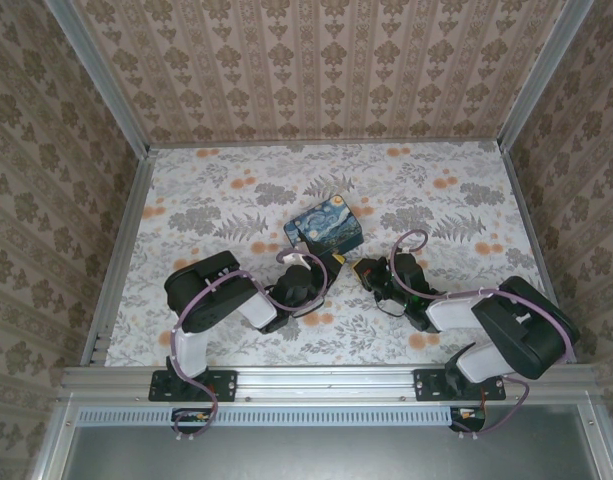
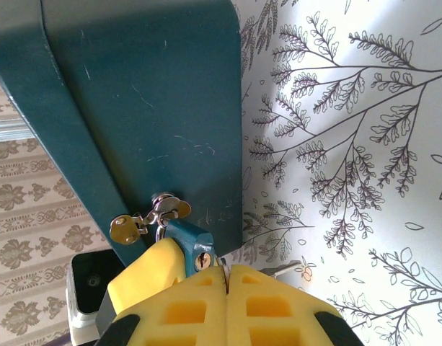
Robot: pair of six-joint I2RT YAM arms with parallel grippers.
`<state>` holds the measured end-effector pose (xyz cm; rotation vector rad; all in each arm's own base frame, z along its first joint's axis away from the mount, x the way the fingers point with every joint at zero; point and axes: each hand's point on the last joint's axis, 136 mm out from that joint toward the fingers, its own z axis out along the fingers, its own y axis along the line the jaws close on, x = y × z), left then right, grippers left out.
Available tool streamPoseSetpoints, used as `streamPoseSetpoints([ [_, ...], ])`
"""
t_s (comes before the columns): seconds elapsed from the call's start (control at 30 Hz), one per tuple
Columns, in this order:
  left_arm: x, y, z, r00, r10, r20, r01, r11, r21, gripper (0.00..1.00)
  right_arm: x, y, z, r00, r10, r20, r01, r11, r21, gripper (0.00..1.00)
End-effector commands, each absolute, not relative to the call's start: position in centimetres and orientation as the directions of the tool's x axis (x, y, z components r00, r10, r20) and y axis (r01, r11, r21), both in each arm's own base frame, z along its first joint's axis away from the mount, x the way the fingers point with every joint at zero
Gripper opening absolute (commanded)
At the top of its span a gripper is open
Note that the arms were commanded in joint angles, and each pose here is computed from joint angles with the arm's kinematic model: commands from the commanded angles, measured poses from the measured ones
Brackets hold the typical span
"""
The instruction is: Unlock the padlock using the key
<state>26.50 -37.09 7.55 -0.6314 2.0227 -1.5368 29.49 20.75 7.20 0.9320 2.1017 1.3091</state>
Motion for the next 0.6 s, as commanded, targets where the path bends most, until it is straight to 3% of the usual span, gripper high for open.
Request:
streamPoseSetpoints([
  [0.0, 26.06, -36.37, 4.54, -0.755, -0.646, -0.11, -0.129, 0.31, -0.942, 0.0, 30.33, 21.21, 9.64, -0.639, 0.765, -0.079, 0.225, 0.284, 0.932, 0.0],
  [0.57, 26.17, -36.66, 4.67, -0.757, -0.645, -0.104, -0.128, 0.302, -0.945, 0.0, 30.35, 21.71, 9.32, -0.652, 0.755, -0.073, 0.224, 0.284, 0.932, 0.0],
])
